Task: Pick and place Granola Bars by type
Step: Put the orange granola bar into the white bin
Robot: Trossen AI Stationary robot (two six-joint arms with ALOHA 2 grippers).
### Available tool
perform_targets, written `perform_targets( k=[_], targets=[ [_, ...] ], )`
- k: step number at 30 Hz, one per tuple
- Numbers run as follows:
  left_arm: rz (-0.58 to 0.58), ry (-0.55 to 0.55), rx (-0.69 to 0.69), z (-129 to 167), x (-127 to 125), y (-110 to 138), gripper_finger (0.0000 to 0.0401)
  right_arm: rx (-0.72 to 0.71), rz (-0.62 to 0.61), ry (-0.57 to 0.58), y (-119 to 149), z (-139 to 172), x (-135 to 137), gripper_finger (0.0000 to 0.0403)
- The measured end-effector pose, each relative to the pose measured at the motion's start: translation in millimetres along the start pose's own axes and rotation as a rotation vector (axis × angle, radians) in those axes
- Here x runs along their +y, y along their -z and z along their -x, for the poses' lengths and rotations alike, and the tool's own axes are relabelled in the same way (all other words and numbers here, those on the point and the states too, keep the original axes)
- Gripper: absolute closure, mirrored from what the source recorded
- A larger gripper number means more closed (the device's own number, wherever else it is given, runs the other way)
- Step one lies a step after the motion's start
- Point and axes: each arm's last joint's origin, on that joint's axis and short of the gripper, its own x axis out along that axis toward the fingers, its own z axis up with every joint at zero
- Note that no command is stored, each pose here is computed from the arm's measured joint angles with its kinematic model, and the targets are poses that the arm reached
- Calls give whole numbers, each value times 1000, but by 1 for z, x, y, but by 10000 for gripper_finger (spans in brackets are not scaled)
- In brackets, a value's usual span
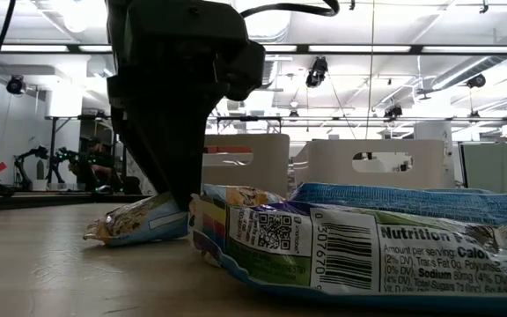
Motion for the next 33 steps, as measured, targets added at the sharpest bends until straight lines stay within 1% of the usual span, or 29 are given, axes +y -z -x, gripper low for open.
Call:
perform_targets(
  k=[8,13,15,18,22,25,29,33],
  targets=[
    [2,28,3,5,-4,-4,217,-3,2,4,0,0,0,394],
    [-1,-17,39,17,-4,-5,218,-3,2,4,0,0,0,394],
    [5,-50,63,23,-3,-5,218,-3,2,3,0,0,0,394],
    [23,-70,75,32,-4,-6,218,-3,2,3,0,0,0,394],
    [30,-33,55,45,-16,-4,218,-3,2,3,0,0,0,394],
    [37,-21,33,52,-28,6,218,-3,2,3,0,0,0,394],
    [47,-80,-1,60,-41,30,218,-2,16,0,0,0,0,394],
    [21,-120,-96,66,-55,55,218,-6,23,-2,-1,0,0,394]
  ],
)
